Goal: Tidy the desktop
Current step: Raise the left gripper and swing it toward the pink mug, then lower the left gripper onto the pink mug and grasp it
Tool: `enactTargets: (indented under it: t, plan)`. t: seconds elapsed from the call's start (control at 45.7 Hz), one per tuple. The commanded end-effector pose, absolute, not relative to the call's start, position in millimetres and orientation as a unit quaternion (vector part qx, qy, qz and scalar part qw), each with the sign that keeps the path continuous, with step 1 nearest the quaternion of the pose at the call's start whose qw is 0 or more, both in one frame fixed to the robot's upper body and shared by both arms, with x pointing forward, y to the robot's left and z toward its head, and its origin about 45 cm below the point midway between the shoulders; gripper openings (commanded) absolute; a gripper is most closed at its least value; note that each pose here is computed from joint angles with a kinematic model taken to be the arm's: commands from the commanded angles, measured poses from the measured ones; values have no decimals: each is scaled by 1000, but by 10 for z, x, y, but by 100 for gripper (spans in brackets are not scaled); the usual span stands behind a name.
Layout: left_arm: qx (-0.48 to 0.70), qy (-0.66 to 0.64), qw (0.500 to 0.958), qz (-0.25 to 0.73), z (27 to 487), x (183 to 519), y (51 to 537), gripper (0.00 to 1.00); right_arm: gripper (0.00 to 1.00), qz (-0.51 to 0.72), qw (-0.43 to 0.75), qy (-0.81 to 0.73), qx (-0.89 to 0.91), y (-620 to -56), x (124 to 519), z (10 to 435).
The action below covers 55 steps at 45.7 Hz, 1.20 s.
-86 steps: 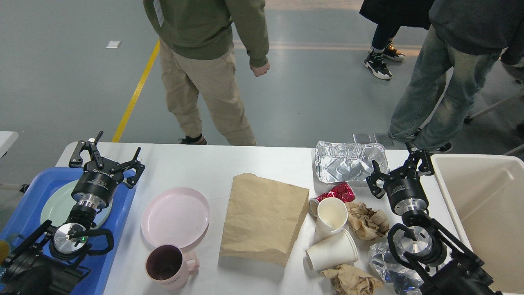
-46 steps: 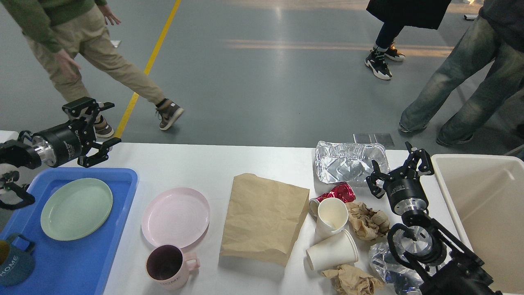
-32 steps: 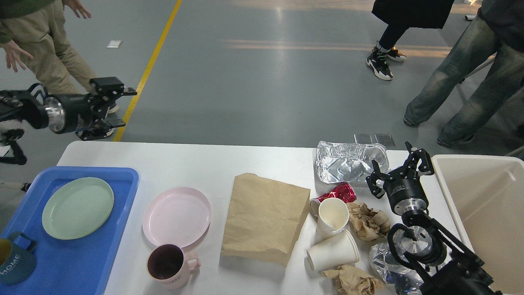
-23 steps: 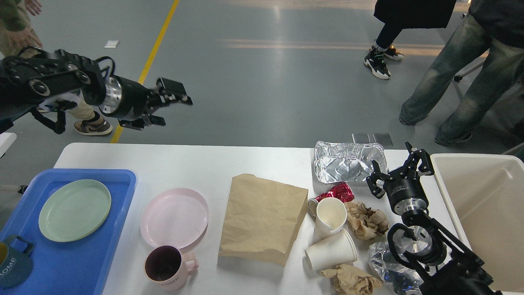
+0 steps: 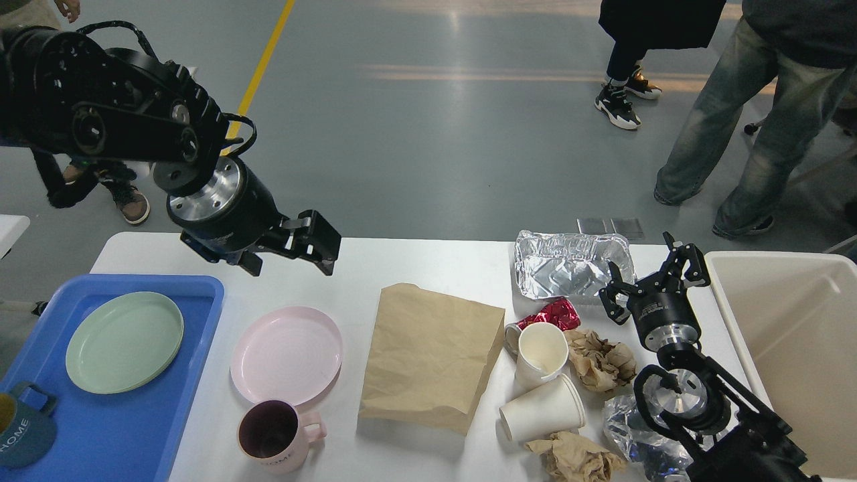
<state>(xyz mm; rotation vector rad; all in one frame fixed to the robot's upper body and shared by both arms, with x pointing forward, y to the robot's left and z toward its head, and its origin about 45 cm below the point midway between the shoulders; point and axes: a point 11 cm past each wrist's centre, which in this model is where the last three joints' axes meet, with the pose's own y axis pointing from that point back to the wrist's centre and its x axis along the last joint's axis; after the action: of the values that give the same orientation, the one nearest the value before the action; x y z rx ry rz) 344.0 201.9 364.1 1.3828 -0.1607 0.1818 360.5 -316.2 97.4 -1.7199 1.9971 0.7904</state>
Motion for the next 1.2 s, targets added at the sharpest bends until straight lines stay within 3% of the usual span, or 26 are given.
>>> enactTargets:
  t: [0.0, 0.175, 0.547, 0.7, 1.182]
  plan:
    - [660, -58, 741, 110, 3775, 3292, 2049, 97, 100, 282, 193, 712, -613, -3165, 3604, 970]
    - [682, -27, 716, 146, 3927, 3146, 2136, 97, 100, 282, 193, 712, -613, -3165, 3604, 970]
    - [669, 8, 734, 118, 3902, 3083, 2115, 97, 100, 282, 193, 712, -613, -3165, 3604, 970]
    - [674, 55, 734, 64, 3362, 2963, 2077, 92, 100, 282, 194, 712, -613, -3162, 3605, 974]
    - [698, 82, 707, 76, 1916, 2704, 2620, 89, 100, 282, 194, 712, -614, -3161, 3606, 975]
